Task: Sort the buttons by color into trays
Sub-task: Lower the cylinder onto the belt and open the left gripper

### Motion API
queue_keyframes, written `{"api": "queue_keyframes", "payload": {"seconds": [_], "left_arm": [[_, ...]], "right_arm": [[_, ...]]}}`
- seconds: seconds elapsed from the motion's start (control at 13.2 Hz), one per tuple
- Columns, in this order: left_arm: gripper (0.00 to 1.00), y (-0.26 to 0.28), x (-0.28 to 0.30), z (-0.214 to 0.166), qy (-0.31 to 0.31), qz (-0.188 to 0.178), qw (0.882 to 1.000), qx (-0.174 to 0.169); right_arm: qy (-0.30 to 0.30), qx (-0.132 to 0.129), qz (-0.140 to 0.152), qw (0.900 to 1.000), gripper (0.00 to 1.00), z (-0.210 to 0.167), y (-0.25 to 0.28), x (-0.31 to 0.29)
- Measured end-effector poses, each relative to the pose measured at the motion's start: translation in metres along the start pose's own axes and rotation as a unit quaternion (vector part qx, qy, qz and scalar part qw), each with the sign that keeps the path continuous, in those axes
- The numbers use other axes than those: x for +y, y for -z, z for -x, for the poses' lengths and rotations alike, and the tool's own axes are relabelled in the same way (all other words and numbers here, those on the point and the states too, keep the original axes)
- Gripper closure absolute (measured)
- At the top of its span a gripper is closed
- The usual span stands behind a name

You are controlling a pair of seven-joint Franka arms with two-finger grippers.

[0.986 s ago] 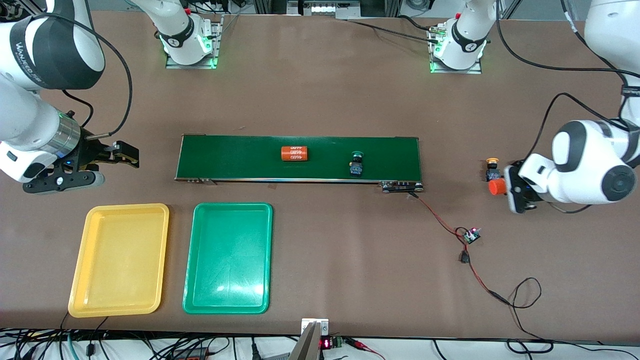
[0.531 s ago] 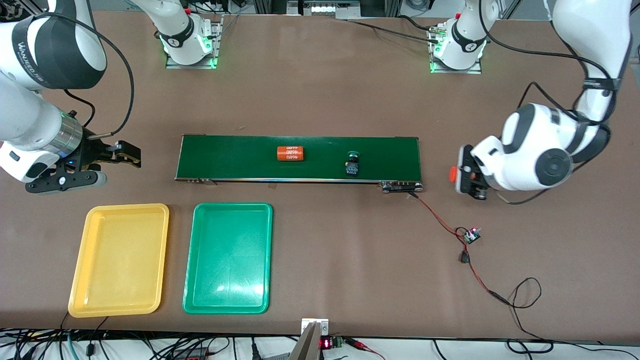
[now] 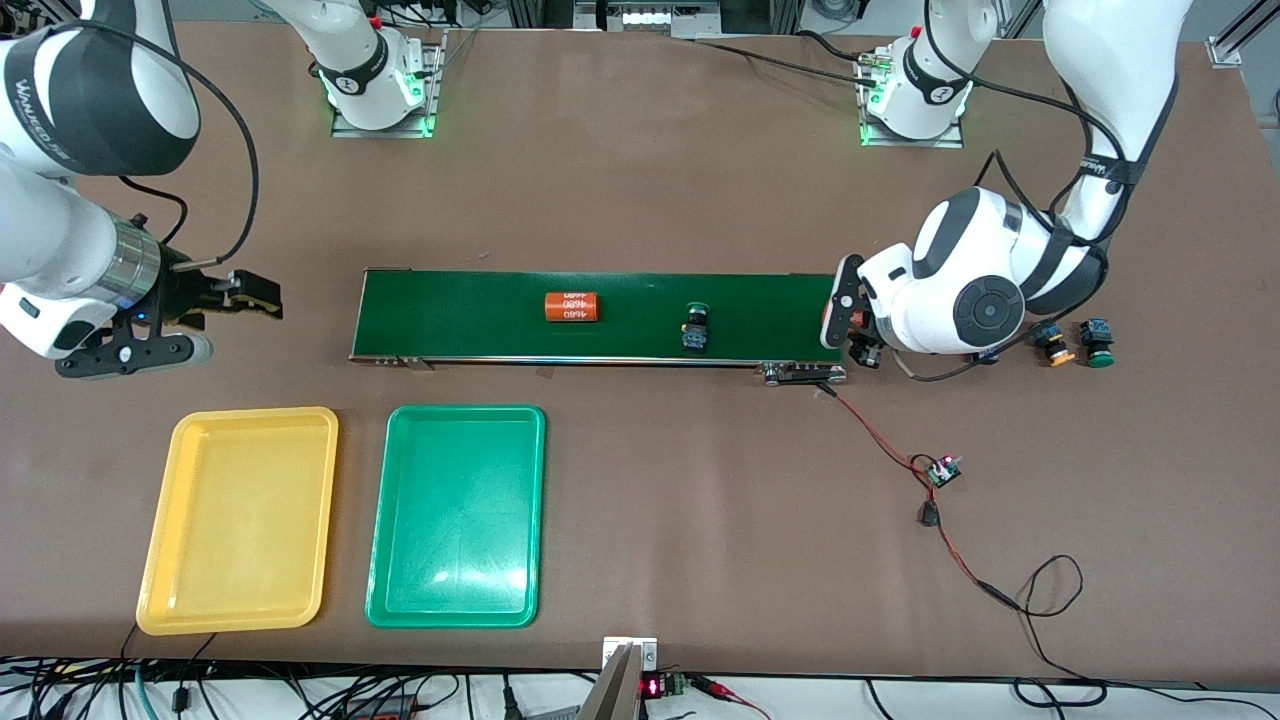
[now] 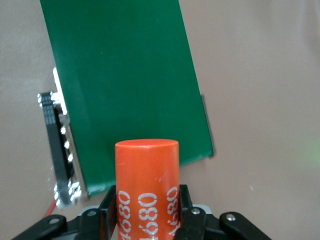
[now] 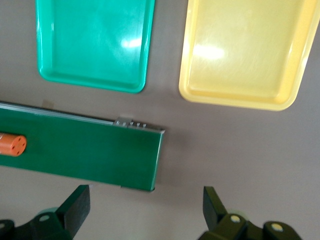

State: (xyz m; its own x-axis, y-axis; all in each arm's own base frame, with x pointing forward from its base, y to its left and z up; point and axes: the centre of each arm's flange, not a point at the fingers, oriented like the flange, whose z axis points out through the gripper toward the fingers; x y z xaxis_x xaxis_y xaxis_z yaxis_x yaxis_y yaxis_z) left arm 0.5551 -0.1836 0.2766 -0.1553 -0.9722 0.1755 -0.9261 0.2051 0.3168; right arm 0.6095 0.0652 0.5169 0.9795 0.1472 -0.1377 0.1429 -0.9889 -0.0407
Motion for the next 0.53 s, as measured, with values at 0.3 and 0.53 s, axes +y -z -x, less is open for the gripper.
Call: {"api": "queue_keyframes", "payload": {"seconds": [0.3,0.53], "left_arm": [[0.5,-0.012,0.0,-0.013,-0.008,-0.029,1.0,0.01],[0.5,-0.016,0.0,-0.025,-0.018,-0.05,0.999,0.013]], "right_arm": [[0.011,0.001,-0.012,1.0,0.0,0.032,0.011,-0.02],[0.011,0.022,-0.04,0.999,0.0,0.064,-0.004,-0.035]]}}
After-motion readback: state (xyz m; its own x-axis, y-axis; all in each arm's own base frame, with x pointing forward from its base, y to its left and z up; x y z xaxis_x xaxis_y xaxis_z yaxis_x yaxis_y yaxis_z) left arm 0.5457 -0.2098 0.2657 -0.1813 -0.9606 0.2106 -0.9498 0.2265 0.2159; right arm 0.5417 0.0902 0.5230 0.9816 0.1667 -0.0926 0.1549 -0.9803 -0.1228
